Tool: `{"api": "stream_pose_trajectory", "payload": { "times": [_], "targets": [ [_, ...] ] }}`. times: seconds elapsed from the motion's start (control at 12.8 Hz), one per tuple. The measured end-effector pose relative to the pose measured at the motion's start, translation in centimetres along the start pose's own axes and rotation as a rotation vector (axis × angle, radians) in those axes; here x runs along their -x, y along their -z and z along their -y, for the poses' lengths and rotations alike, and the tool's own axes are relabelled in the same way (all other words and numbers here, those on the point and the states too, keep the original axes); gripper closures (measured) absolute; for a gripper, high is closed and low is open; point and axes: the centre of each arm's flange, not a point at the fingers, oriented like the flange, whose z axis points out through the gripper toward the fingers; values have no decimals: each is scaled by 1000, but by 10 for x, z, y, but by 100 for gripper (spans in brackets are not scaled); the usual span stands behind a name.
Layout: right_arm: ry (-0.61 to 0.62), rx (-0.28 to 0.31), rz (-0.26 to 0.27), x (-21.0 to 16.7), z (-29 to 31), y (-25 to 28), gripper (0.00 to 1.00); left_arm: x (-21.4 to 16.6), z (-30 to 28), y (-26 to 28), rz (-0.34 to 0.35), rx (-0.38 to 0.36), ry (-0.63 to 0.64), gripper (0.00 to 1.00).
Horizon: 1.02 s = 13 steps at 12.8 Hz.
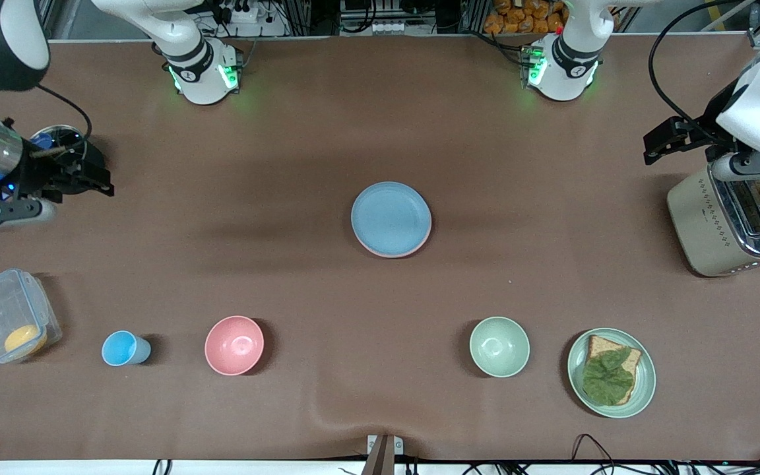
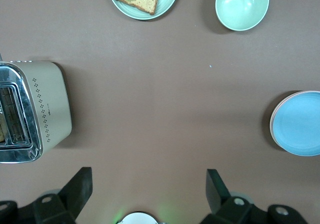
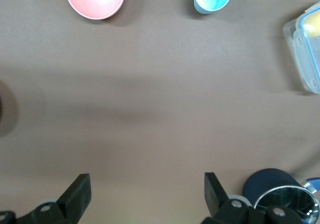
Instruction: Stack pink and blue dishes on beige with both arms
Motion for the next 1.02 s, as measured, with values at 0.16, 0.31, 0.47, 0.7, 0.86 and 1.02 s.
{"api": "stream_pose_trajectory", "payload": {
  "times": [0.16,0.31,0.47,0.7,0.86,1.02],
  "targets": [
    [33,4,-27,11,-9,21,0,0,0,0,1,0,1,0],
    [41,9,-70,16,-29,43,0,0,1,0,0,0,1,0],
    [27,12,-94,18,-39,55,0,1,1,1,-2,0,2,0],
    [-19,11,-100,18,-40,58,0,1,2,2,-3,0,4,0],
    [-44,10,-100,18,-38,58,0,1,2,2,-3,0,4,0],
    [-52,10,-100,18,-38,58,0,1,2,2,-3,0,4,0]
  ]
}}
